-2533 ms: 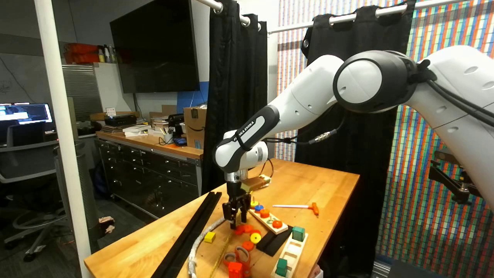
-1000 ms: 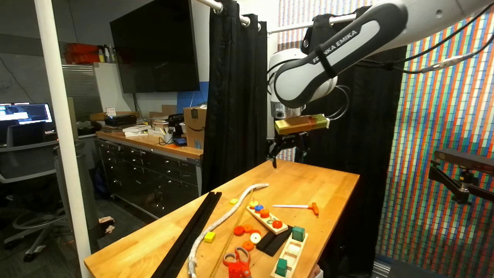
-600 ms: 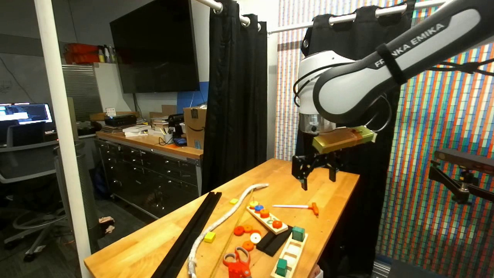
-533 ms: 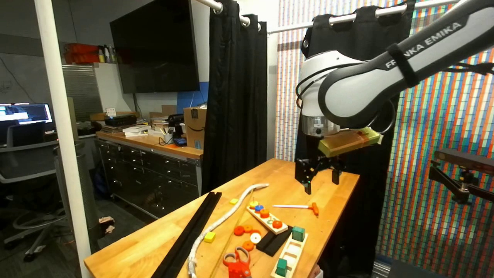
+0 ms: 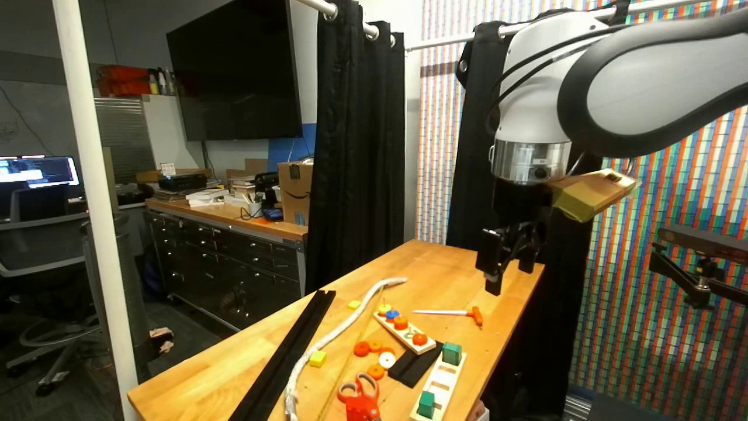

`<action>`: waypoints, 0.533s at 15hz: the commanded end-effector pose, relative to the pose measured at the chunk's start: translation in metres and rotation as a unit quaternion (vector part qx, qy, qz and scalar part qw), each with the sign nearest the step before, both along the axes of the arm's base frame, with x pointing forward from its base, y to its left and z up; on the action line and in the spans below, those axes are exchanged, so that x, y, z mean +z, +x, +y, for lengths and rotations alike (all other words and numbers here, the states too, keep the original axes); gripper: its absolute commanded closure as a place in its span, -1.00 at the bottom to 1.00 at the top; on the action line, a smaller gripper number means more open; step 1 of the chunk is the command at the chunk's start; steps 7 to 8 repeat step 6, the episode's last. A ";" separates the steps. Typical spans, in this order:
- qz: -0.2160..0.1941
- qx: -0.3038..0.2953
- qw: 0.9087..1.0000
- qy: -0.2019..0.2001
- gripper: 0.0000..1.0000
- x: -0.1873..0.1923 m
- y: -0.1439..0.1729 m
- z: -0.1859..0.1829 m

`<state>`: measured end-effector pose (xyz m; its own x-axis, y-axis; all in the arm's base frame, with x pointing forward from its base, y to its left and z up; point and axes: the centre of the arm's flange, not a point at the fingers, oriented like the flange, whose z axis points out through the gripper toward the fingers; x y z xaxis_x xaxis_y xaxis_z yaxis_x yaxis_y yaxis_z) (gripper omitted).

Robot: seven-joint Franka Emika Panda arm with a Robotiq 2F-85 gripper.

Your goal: Remove the round orange block from the top of the round blue block and put it on the table

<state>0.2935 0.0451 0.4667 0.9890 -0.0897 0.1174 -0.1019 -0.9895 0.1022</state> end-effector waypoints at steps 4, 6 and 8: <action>-0.011 0.022 0.999 0.022 -1.00 0.014 -0.012 -0.004; -0.005 0.022 1.000 0.020 -1.00 0.010 -0.011 -0.003; -0.005 0.022 1.000 0.020 -1.00 0.010 -0.011 -0.003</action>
